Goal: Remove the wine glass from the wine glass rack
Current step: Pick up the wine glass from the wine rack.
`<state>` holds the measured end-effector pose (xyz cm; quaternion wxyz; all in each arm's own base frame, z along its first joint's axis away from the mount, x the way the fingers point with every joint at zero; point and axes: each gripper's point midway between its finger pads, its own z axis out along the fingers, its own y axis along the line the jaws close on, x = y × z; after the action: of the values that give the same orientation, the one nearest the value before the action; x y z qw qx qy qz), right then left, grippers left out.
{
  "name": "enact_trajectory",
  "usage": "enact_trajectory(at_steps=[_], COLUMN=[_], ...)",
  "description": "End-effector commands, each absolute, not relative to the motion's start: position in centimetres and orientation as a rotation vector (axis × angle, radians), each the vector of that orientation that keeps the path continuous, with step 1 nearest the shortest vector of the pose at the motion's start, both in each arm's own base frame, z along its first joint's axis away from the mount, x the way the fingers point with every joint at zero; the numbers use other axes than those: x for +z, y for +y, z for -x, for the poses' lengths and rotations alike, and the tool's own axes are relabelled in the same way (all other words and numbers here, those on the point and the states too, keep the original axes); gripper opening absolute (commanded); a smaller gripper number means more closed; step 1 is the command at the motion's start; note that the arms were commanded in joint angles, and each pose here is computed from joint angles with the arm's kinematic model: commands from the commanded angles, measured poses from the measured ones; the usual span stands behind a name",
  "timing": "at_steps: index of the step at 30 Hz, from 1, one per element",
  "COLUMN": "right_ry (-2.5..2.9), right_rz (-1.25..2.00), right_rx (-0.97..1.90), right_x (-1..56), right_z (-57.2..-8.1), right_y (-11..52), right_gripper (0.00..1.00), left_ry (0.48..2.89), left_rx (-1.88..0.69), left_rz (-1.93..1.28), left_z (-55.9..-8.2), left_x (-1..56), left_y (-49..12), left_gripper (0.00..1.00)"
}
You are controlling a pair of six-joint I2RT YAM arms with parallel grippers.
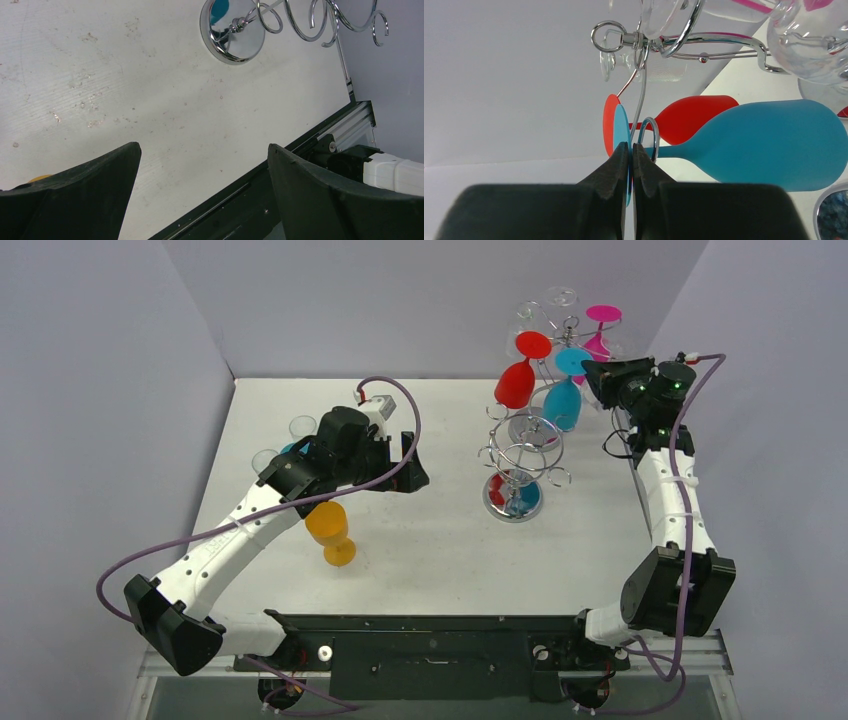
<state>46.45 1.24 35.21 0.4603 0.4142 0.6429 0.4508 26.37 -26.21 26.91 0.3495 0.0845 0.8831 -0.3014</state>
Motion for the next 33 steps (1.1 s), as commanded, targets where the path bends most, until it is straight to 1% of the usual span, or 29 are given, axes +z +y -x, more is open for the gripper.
enact_trajectory(at_steps=[1, 6, 22, 33], right_ry=[1.521, 1.502, 1.505, 1.44], right_rz=[-0.924, -0.895, -0.891, -0.942], right_rx=[1.157, 1.165, 1.19, 1.136], right_x=[38.7, 39.4, 39.2, 39.2], right_z=[-45.0, -45.1, -46.8, -48.3], right_y=[2.3, 2.5, 3.1, 1.6], right_gripper=[0.0, 0.0, 0.0, 0.0], left_ry=[2.204, 2.208, 2.205, 2.201], left_rx=[-0.816, -0.817, -0.814, -0.811], left_rz=[-0.212, -0.209, -0.206, -0.202], left_z=[-27.1, -27.1, -27.2, -27.0], left_x=[29.5, 29.4, 29.6, 29.9], left_y=[-26.9, -26.9, -26.9, -26.6], left_gripper=[0.96, 0.96, 0.96, 0.96])
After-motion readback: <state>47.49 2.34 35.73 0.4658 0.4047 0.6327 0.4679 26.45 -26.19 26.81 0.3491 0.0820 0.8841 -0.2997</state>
